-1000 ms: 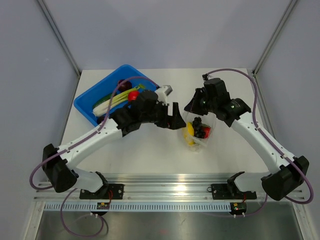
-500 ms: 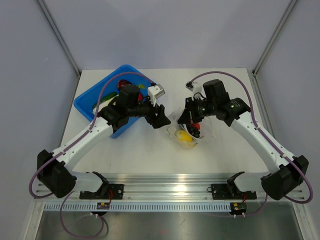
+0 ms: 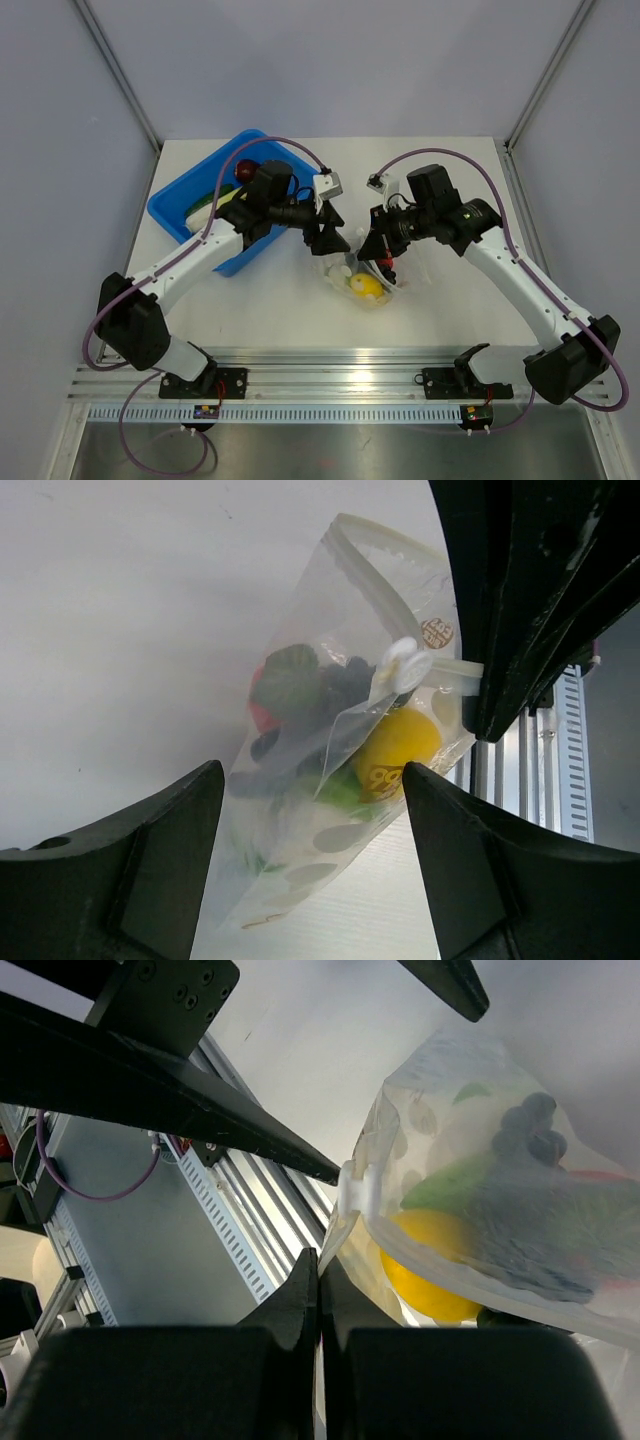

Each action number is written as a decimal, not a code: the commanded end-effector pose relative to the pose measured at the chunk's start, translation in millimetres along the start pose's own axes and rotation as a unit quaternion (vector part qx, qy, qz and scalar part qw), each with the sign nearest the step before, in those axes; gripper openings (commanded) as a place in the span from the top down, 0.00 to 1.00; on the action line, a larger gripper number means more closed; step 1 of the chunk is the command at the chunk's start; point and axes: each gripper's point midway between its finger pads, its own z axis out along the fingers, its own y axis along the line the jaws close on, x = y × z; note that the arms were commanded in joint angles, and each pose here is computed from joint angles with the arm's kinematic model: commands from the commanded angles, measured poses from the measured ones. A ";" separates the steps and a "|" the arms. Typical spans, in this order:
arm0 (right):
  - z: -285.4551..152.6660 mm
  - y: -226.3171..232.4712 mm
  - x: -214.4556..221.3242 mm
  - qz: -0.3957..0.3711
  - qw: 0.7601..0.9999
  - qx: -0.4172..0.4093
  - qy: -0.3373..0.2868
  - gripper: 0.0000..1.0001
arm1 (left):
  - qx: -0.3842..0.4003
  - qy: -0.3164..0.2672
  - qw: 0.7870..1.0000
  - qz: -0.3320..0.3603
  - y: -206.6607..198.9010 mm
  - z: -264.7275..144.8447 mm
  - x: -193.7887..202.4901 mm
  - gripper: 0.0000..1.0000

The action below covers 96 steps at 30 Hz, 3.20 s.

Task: Place the food in the zip-top bag and seal the zipper
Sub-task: Zip the zipper food storage bag at the center of the board.

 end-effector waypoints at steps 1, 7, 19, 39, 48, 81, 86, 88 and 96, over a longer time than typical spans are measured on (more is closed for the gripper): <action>-7.4 9.5 -1.2 -0.020 1.000 -0.018 -0.011 1.00 | 0.069 -0.038 0.996 0.038 -14.6 -0.1 -26.0 0.25; -8.5 10.3 -1.8 -0.021 1.000 -0.018 -0.014 1.00 | 0.099 -0.041 0.994 0.019 -15.5 8.6 -25.5 0.31; -2.5 0.6 -5.3 -0.008 1.000 0.001 -0.010 1.00 | 0.144 -0.061 0.988 0.001 -34.4 4.7 -40.0 0.57; -34.3 -5.1 -23.2 -0.023 0.995 0.088 -0.030 0.54 | 0.140 -0.034 0.990 -0.013 -37.3 4.8 -29.1 1.00; -45.8 5.4 -60.7 -0.147 0.978 0.130 -0.077 0.56 | 0.147 -0.045 0.988 0.007 -44.0 -2.9 -43.2 1.00; 4.0 8.9 -47.7 -0.185 0.982 0.034 -0.032 0.94 | 0.152 -0.056 0.987 0.012 -48.2 -8.7 -53.8 1.00; -0.6 9.5 -48.2 -0.188 0.980 0.039 -0.051 1.00 | 0.152 -0.057 0.987 0.009 -45.6 -12.0 -53.0 1.00; -1.8 6.2 -43.5 -0.189 0.980 0.046 -0.049 1.00 | 0.151 -0.061 0.987 0.008 -42.7 -18.3 -53.9 1.00; -2.5 -0.4 -30.9 -0.180 0.981 0.059 -0.037 1.00 | 0.139 -0.086 0.987 0.000 -26.6 -36.0 -59.3 1.00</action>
